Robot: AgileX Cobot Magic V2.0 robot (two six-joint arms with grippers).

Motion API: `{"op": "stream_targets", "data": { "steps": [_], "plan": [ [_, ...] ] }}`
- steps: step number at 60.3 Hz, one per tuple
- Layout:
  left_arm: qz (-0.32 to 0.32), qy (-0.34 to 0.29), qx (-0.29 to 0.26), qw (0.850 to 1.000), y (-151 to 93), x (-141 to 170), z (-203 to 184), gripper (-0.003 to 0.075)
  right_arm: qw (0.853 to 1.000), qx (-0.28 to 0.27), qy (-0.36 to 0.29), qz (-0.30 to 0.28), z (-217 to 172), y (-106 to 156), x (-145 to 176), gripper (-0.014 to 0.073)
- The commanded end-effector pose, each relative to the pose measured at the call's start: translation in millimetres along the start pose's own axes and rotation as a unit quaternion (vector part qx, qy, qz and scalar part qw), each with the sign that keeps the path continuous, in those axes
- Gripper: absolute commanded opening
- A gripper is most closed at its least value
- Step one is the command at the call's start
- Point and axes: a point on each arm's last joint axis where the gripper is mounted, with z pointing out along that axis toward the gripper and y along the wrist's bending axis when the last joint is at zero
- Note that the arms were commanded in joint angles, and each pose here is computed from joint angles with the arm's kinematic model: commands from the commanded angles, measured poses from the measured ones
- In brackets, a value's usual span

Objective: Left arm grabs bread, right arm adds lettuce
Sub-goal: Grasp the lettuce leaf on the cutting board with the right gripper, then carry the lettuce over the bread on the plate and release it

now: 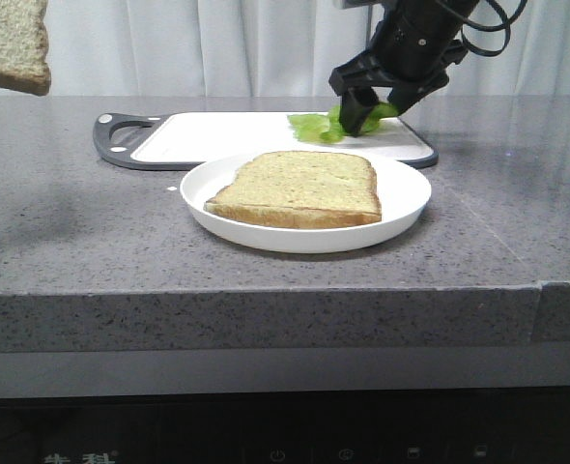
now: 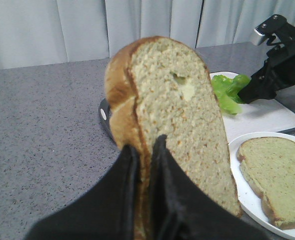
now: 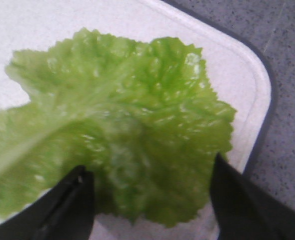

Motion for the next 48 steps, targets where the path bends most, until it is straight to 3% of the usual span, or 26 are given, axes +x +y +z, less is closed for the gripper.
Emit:
{"op": "stream_targets", "data": {
  "steps": [1,6,14,34,48],
  "plan": [
    [-0.009,-0.062,-0.006,0.998,1.1,-18.9,-3.9,-0.0021,0.997,0.021,-0.070,-0.011,-36.1,-6.8,-29.0,0.0236],
    [-0.009,-0.062,-0.006,0.998,1.1,-18.9,-3.9,-0.0021,0.997,0.021,-0.069,-0.011,-36.9,-6.8,-29.1,0.0055],
    [-0.009,-0.062,-0.006,0.998,1.1,-18.9,-3.9,-0.0021,0.997,0.021,-0.070,-0.011,-40.9,-6.8,-30.6,-0.0065],
    [-0.009,-0.062,-0.006,0.998,1.1,-19.0,-3.9,-0.0021,0.996,0.018,-0.083,-0.016,-83.8,-2.3,-42.7,-0.0069],
    [-0.010,-0.062,-0.006,0.998,1.1,-19.0,-3.9,-0.0021,0.992,-0.007,-0.126,-0.014,-142.0,28.9,-27.3,-0.0069]
  ]
}}
